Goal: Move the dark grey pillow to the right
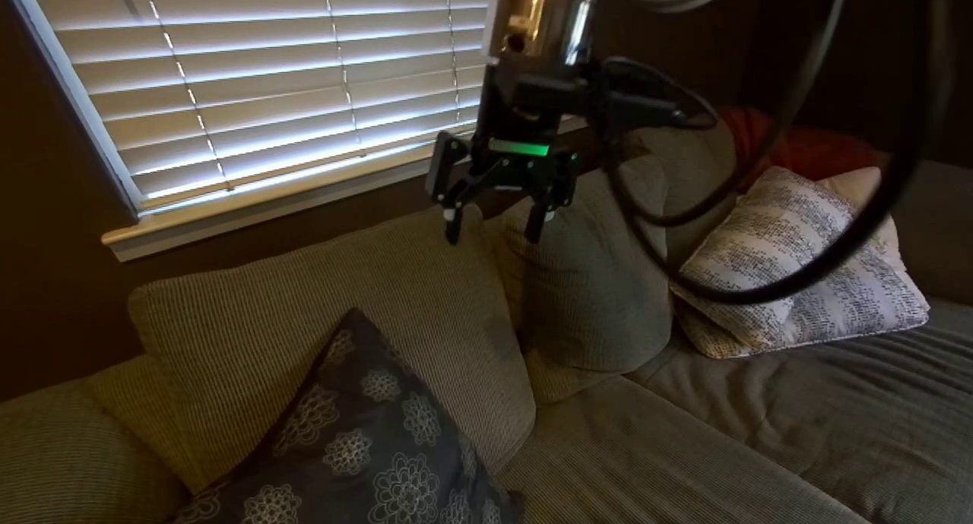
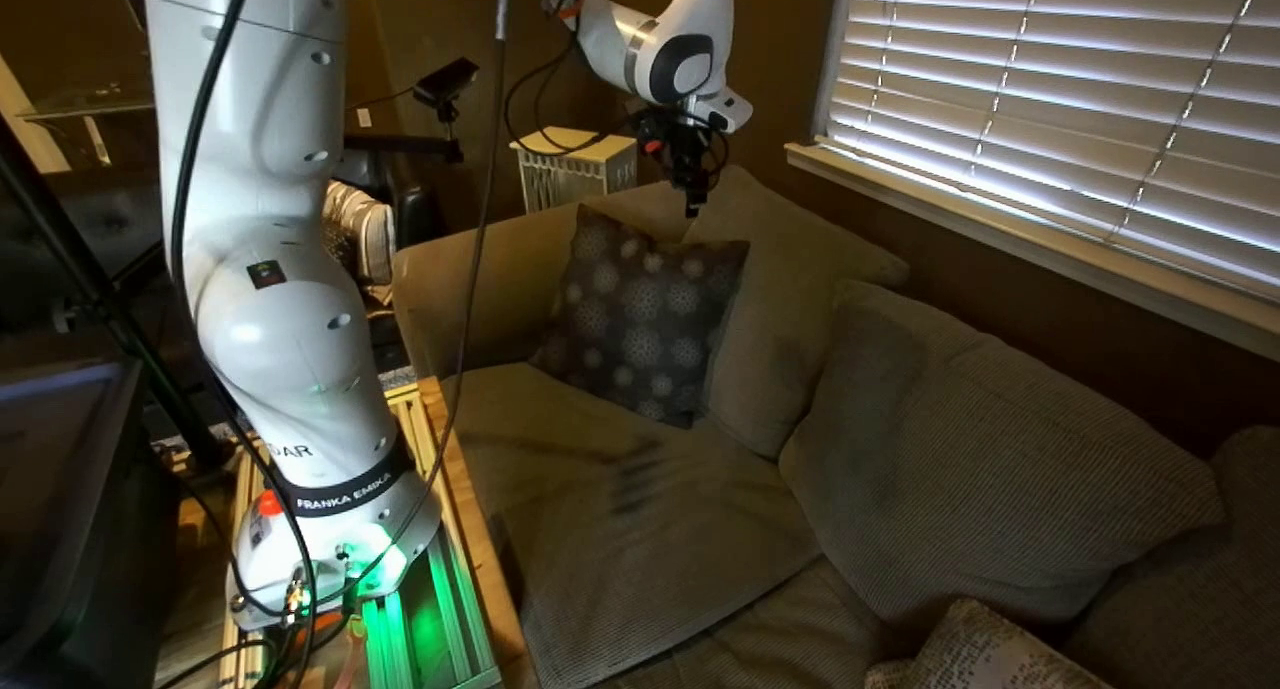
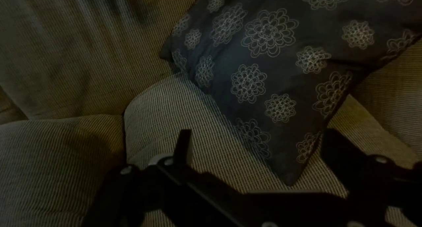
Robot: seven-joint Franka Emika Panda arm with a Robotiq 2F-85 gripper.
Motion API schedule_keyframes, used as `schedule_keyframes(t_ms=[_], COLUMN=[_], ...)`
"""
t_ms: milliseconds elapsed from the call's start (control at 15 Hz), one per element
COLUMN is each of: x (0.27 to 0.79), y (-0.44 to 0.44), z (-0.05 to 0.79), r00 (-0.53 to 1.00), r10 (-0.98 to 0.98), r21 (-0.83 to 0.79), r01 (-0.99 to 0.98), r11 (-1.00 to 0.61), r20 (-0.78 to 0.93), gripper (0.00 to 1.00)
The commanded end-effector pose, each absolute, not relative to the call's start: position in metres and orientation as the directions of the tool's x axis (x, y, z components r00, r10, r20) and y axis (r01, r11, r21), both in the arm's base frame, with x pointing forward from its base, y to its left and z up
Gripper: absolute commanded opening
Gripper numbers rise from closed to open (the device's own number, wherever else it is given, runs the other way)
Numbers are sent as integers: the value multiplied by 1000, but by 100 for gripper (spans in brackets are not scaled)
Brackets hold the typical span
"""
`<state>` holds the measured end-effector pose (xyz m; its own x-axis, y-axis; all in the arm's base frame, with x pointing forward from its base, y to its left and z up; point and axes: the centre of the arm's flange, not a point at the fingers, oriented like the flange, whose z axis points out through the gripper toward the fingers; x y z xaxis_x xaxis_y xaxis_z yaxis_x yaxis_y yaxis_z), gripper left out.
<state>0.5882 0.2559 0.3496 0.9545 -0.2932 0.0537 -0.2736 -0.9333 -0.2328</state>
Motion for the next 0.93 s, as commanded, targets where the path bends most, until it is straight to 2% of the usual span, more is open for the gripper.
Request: schedule_keyframes(t_ms=[0, 267, 333, 800, 867], x=[651, 677, 638, 655, 667], y=[310, 347, 319, 333, 328], z=[308, 258, 272, 253, 245], r00=[907, 915, 919, 922, 921], r10=[-416, -403, -394, -387, -389], r21=[-270, -273, -271, -272, -280], r01=[-386, -393, -375, -373, -363], r11=[-882, -878, -887, -887, -889], r20=[62, -23, 17, -1, 39], gripper=[100, 100, 100, 100, 100])
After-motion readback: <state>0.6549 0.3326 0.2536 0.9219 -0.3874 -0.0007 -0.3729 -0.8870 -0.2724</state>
